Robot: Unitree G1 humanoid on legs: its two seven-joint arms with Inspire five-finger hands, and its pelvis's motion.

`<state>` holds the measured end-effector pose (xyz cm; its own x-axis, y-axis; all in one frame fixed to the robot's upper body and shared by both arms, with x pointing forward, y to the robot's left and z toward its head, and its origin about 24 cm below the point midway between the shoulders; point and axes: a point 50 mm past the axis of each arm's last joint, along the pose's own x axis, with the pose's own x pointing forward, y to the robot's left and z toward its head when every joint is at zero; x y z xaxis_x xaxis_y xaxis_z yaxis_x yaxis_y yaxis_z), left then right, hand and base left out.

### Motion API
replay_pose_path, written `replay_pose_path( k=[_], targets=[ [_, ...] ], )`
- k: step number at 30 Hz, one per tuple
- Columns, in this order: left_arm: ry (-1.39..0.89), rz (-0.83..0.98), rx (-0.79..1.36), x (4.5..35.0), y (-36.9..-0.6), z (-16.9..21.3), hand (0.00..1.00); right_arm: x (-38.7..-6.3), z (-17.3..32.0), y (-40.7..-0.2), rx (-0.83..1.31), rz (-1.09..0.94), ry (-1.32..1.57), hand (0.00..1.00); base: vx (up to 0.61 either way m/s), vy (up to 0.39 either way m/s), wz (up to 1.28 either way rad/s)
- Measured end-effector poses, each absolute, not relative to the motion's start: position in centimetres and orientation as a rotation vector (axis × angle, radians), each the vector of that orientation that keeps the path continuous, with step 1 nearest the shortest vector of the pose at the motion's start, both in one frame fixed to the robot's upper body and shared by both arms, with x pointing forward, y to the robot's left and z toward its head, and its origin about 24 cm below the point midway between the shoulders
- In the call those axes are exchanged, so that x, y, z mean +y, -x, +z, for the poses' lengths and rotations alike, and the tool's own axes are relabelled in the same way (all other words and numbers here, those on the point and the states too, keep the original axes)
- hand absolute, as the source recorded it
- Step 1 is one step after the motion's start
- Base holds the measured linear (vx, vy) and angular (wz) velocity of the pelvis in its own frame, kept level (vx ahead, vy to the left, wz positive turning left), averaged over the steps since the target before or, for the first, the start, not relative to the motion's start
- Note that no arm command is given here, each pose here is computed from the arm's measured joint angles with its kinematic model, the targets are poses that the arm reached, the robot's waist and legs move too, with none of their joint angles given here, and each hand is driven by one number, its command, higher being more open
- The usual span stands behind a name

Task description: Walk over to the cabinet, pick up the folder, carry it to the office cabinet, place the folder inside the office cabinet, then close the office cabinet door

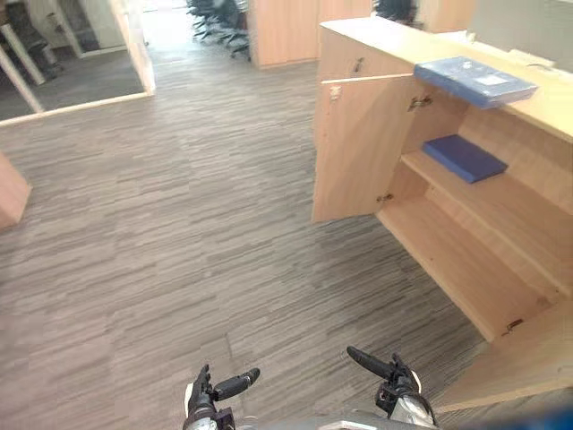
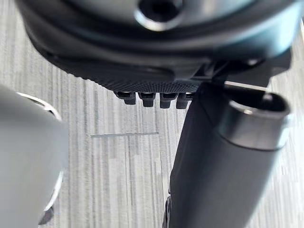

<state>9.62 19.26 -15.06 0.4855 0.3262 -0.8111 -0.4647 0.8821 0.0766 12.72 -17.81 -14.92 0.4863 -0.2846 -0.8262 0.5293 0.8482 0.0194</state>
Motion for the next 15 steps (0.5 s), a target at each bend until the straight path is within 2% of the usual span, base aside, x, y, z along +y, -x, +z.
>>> replay_pose_path(
  k=[8,11,15],
  targets=[
    [0.192,0.565,0.853,20.3,-10.7,-13.8,1.0,-18.2,-15.7,-11.0,1.028,-0.492,-0.244,1.0,0.39,0.061,-1.08],
    [0.193,0.565,0.847,20.4,-10.8,-13.8,1.0,-18.0,-15.7,-11.1,1.031,-0.463,-0.22,1.0,0.43,0.258,-0.75],
    [0.236,0.594,0.888,19.8,-9.9,-14.5,1.0,-18.2,-15.7,-11.0,1.03,-0.426,-0.178,1.0,0.48,0.432,-0.49]
  ],
)
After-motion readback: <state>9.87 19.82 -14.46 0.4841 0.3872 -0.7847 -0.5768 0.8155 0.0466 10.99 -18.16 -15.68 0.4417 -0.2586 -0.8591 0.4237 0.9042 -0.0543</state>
